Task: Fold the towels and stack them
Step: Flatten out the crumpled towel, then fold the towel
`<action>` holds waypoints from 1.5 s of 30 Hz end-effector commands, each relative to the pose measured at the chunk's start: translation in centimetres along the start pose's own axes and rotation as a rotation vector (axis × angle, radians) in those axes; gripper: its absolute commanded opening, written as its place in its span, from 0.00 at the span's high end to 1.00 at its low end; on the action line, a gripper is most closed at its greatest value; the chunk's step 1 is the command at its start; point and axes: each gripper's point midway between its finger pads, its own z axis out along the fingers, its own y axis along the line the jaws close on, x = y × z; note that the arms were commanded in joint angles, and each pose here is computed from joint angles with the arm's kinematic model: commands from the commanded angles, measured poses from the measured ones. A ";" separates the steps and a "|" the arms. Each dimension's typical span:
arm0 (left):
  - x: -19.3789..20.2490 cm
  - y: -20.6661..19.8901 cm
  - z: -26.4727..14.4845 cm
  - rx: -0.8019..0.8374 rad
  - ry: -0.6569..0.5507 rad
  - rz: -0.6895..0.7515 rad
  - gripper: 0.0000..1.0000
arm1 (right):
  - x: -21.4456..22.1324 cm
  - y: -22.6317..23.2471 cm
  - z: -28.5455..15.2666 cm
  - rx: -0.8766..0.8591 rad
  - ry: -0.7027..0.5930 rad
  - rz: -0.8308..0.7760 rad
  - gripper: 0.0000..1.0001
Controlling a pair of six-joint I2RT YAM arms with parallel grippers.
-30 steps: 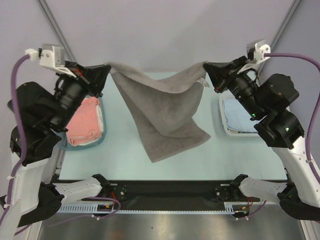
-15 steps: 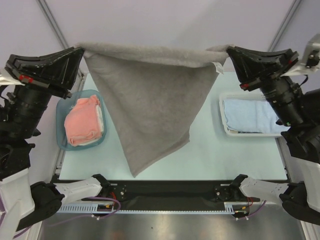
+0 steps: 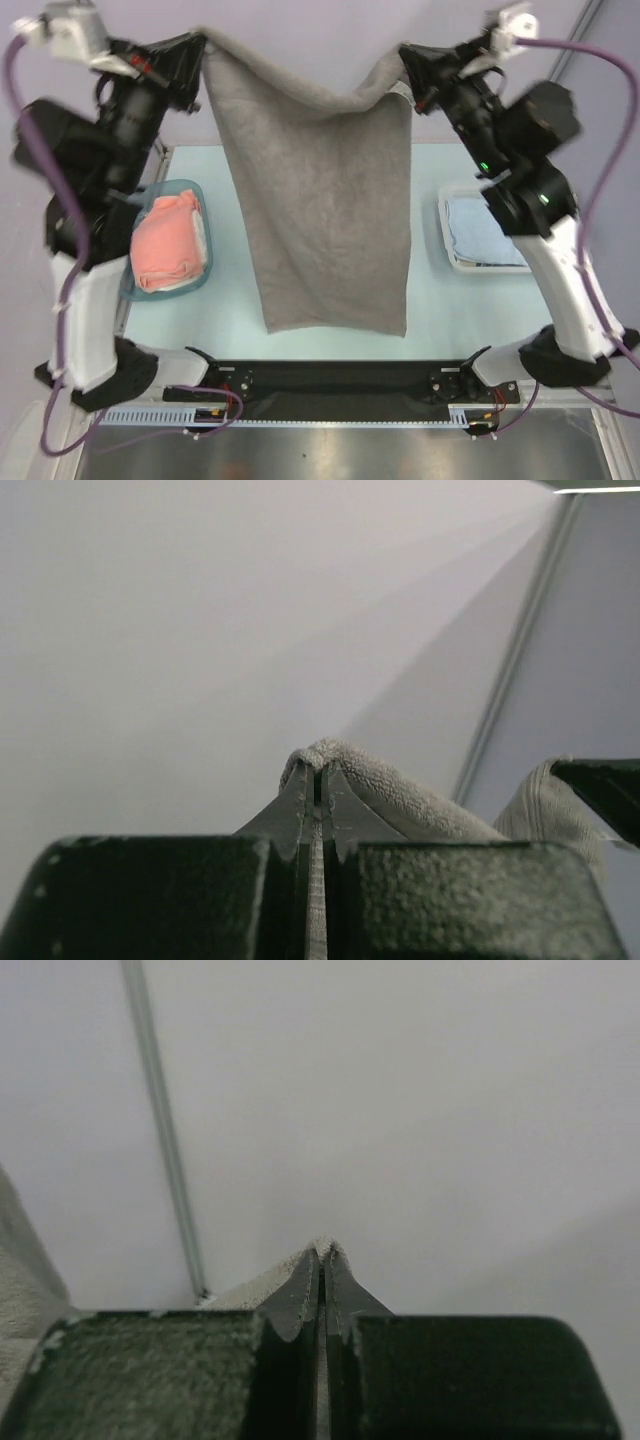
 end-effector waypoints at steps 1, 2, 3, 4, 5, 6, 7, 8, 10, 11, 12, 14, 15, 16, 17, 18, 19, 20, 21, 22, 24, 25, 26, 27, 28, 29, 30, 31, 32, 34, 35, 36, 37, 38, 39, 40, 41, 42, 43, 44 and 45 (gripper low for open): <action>7.0 2.0 6.0 0.012 0.107 -0.066 1.00 | 6.6 -5.1 4.3 0.061 0.088 0.030 1.00; 8.0 3.3 7.2 -0.004 0.110 -0.066 0.99 | 8.5 -5.5 5.4 0.029 0.114 0.041 1.00; 12.5 4.9 9.7 -0.021 0.177 -0.076 1.00 | 11.5 -6.9 7.2 0.033 0.142 0.046 1.00; 14.2 5.4 10.8 -0.011 0.202 -0.108 1.00 | 13.4 -7.7 8.2 0.029 0.160 0.078 1.00; 14.2 6.8 12.0 -0.024 0.179 -0.112 1.00 | 15.0 -9.6 8.9 0.032 0.175 0.083 1.00; 16.1 8.0 13.3 -0.034 0.199 -0.125 1.00 | 16.5 -10.7 9.7 0.039 0.191 0.096 1.00; 20.6 9.6 15.1 -0.047 0.254 -0.150 1.00 | 20.0 -12.2 11.5 0.054 0.221 0.127 1.00; 20.8 10.7 16.3 -0.053 0.227 -0.148 1.00 | 21.4 -14.4 11.9 0.071 0.230 0.140 1.00; 26.7 13.4 18.4 -0.082 0.278 -0.165 1.00 | 25.2 -17.1 13.9 0.093 0.236 0.184 1.00; 26.6 14.5 19.2 -0.088 0.242 -0.160 1.00 | 26.3 -18.7 14.3 0.109 0.236 0.185 1.00; 27.7 15.4 19.6 -0.094 0.240 -0.167 1.00 | 27.3 -19.7 14.7 0.122 0.232 0.191 1.00; 31.1 17.6 20.3 -0.105 0.242 -0.181 1.00 | 29.7 -21.2 15.4 0.137 0.229 0.203 1.00; 32.1 18.3 20.4 -0.109 0.241 -0.179 1.00 | 29.8 -21.9 15.6 0.147 0.213 0.194 1.00; 32.6 18.6 20.6 -0.109 0.233 -0.174 1.00 | 30.7 -22.4 15.5 0.163 0.222 0.196 1.00; 34.8 19.7 20.3 -0.131 0.266 -0.178 1.00 | 31.6 -22.8 15.5 0.165 0.217 0.199 1.00; 34.8 19.8 20.7 -0.123 0.246 -0.178 1.00 | 32.3 -23.0 15.5 0.170 0.216 0.198 1.00; 35.6 20.1 20.6 -0.124 0.255 -0.184 1.00 | 32.8 -23.3 15.4 0.180 0.218 0.200 1.00; 36.8 20.7 20.5 -0.135 0.269 -0.189 1.00 | 34.4 -23.5 15.1 0.192 0.244 0.210 1.00; 37.6 21.2 20.4 -0.147 0.279 -0.192 1.00 | 34.8 -23.8 15.0 0.198 0.239 0.217 1.00; 38.4 21.4 20.3 -0.154 0.295 -0.195 1.00 | 35.2 -23.8 14.9 0.203 0.243 0.225 1.00; 39.4 22.0 19.9 -0.165 0.314 -0.196 1.00 | 36.8 -24.1 14.7 0.219 0.272 0.249 1.00; 39.7 22.1 19.7 -0.174 0.322 -0.194 1.00 | 37.3 -24.3 14.5 0.230 0.283 0.257 1.00; 40.7 22.4 19.2 -0.184 0.346 -0.199 1.00 | 37.7 -24.3 14.4 0.240 0.294 0.265 1.00; 40.5 22.5 19.0 -0.188 0.348 -0.199 1.00 | 38.5 -24.4 13.8 0.253 0.322 0.279 1.00; 40.9 22.7 18.7 -0.197 0.359 -0.200 1.00 | 38.7 -24.4 13.6 0.265 0.331 0.294 1.00; 41.9 22.9 18.1 -0.210 0.385 -0.205 1.00 | 39.0 -24.4 13.2 0.274 0.343 0.305 1.00; 42.3 23.2 17.7 -0.219 0.399 -0.211 1.00 | 39.5 -24.3 12.8 0.286 0.364 0.314 1.00; 42.0 22.9 17.5 -0.222 0.403 -0.215 1.00 | 39.7 -24.2 12.1 0.299 0.385 0.321 1.00; 43.5 23.3 16.5 -0.240 0.439 -0.224 1.00 | 40.0 -24.3 11.5 0.315 0.401 0.332 1.00; 43.6 23.1 15.7 -0.250 0.456 -0.240 1.00 | 40.8 -23.8 10.0 0.338 0.462 0.357 1.00; 45.1 23.4 14.5 -0.273 0.494 -0.251 1.00 | 41.2 -23.6 9.4 0.345 0.481 0.367 1.00; 45.6 23.4 13.9 -0.281 0.510 -0.260 1.00 | 41.5 -23.5 8.7 0.356 0.506 0.377 1.00; 45.9 23.4 13.3 -0.293 0.525 -0.265 1.00 | 41.7 -23.2 8.1 0.363 0.522 0.386 1.00; 46.4 23.5 12.3 -0.311 0.546 -0.270 1.00 | 41.9 -22.8 7.2 0.373 0.547 0.396 1.00; 46.6 23.4 11.8 -0.315 0.558 -0.276 1.00 | 42.4 -22.8 6.3 0.389 0.578 0.404 1.00; 47.2 23.4 10.9 -0.330 0.590 -0.283 1.00 | 42.7 -22.5 5.7 0.394 0.598 0.413 1.00; 47.7 23.4 9.8 -0.349 0.618 -0.289 1.00 | 42.9 -22.2 4.7 0.399 0.624 0.424 1.00; 48.1 23.3 9.1 -0.357 0.635 -0.295 0.99 | 43.6 -21.7 3.8 0.403 0.666 0.440 1.00; 48.7 23.3 8.2 -0.371 0.667 -0.303 1.00 | 44.0 -21.4 3.2 0.405 0.692 0.454 1.00; 49.9 23.2 7.0 -0.386 0.707 -0.311 1.00 | 44.0 -21.1 2.5 0.407 0.713 0.462 1.00; 50.0 23.0 6.4 -0.389 0.726 -0.323 1.00 | 45.5 -20.6 1.0 0.421 0.773 0.485 1.00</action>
